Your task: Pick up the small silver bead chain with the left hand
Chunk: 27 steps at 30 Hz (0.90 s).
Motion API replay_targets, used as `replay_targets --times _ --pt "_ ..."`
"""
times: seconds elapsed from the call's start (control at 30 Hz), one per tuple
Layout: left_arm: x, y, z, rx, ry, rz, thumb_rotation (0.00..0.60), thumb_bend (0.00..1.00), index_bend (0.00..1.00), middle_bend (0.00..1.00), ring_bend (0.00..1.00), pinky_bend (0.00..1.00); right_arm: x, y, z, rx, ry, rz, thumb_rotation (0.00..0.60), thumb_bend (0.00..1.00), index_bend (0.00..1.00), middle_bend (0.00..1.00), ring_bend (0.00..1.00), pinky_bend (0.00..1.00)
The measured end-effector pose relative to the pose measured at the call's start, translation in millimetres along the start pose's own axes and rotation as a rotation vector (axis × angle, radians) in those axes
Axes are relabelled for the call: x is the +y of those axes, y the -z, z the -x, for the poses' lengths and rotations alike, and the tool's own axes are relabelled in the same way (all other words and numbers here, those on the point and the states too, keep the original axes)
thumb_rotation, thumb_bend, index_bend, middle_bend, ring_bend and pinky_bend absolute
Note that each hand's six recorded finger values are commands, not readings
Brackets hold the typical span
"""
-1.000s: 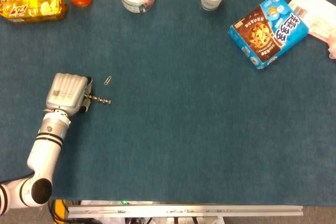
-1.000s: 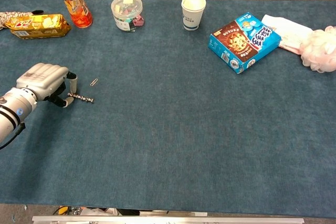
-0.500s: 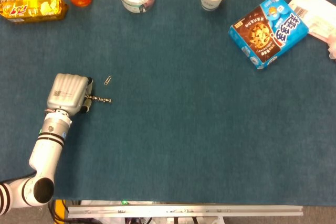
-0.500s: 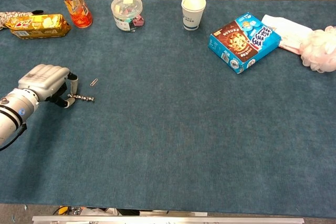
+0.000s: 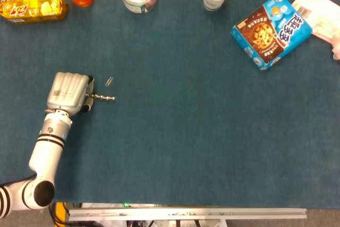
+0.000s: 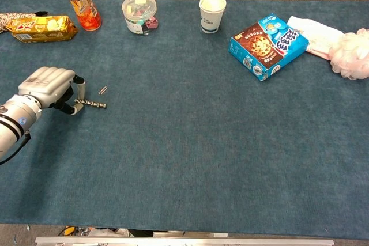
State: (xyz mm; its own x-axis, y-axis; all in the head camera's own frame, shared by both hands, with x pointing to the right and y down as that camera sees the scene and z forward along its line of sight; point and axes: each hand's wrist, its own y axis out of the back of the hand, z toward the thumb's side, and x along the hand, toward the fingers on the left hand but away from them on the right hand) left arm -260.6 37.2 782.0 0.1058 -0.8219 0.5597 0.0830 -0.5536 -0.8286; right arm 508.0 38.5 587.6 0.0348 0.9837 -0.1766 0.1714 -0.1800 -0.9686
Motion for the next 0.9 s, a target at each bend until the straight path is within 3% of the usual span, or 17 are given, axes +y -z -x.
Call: replay_targets --times 0.53,0.9 --pt "46.0 -7.3 3.7 -0.065 -0.128 -0.083 0.6 0.34 0.6 0.92 0.92 1.0 4.5 -2.3 -3.7 0.012 0.023 0.014 0.6 0.18 0.41 0.48 0.38 0.32" --pt "66.2 -17.3 6.2 -0.088 -0.169 -0.111 0.6 0.34 0.6 0.92 0.92 1.0 8.2 1.3 -9.3 0.005 0.039 0.026 0.6 0.17 0.41 0.48 0.38 0.32"
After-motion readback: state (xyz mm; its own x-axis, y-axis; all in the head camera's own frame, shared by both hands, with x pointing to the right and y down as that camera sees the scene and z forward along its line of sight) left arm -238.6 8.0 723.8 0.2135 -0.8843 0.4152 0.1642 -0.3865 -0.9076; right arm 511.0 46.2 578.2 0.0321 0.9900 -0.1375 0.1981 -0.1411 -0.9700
